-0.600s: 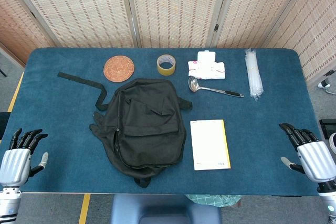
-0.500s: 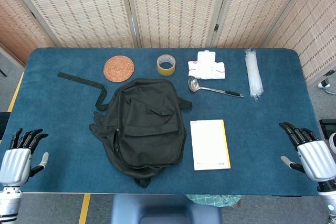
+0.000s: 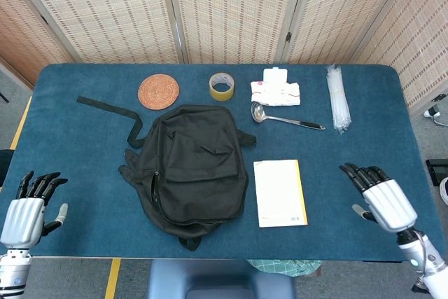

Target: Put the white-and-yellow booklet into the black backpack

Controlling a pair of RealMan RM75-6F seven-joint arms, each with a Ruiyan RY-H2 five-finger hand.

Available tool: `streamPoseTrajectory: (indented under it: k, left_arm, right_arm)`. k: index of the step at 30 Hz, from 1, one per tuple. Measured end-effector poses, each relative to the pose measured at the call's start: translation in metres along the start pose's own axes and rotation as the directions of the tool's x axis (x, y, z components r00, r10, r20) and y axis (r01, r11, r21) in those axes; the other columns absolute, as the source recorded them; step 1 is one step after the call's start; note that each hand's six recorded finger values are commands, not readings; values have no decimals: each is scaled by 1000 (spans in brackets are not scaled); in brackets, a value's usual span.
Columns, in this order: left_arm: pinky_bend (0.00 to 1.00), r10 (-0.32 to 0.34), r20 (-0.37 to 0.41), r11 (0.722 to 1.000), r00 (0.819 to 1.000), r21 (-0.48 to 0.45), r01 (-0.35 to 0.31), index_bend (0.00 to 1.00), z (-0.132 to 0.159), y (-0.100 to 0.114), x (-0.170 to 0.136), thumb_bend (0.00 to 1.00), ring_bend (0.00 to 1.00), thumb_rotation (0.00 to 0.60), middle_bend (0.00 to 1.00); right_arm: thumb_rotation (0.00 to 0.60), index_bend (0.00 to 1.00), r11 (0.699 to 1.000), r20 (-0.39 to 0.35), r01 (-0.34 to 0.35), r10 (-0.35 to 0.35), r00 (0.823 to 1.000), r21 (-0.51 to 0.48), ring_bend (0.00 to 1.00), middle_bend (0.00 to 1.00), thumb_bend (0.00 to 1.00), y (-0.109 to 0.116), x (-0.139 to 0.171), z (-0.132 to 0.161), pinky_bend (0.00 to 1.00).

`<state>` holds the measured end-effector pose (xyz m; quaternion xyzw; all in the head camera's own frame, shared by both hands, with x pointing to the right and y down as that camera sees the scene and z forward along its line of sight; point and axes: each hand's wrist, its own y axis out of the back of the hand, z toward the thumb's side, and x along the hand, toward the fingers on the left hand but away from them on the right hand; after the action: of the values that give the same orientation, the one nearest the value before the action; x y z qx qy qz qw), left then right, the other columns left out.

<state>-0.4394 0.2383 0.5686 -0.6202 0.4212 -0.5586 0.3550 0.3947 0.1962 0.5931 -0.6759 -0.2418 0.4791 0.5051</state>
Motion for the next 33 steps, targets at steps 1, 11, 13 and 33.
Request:
streamPoseTrajectory:
  k: [1,11,13,33]
  left_arm:
    - [1,0,-1,1000,1000,-2,0,282,0,0,0,475,181,600,208]
    - [1,-13,-20,1000,1000,-9,13,282,-4,-2,-2,475,181,600,200]
    - [1,-15,-21,1000,1000,-10,15,281,-4,-3,-2,475,181,600,199]
    - [2,-32,-23,999,999,-28,32,274,-5,-8,-2,475,177,600,189]
  right_arm:
    - [600,170,1000,-25,-14,14,1000,12,270,200,134,-7,-6,5,268]
    - [600,188,992,-183,-112,122,975,64,232,190,133,-64,-40,40,189]
    - [600,188,990,-204,-124,135,969,68,226,185,134,-74,-45,45,184]
    - [600,188,983,-304,-164,180,935,80,216,175,134,-110,-69,72,171]
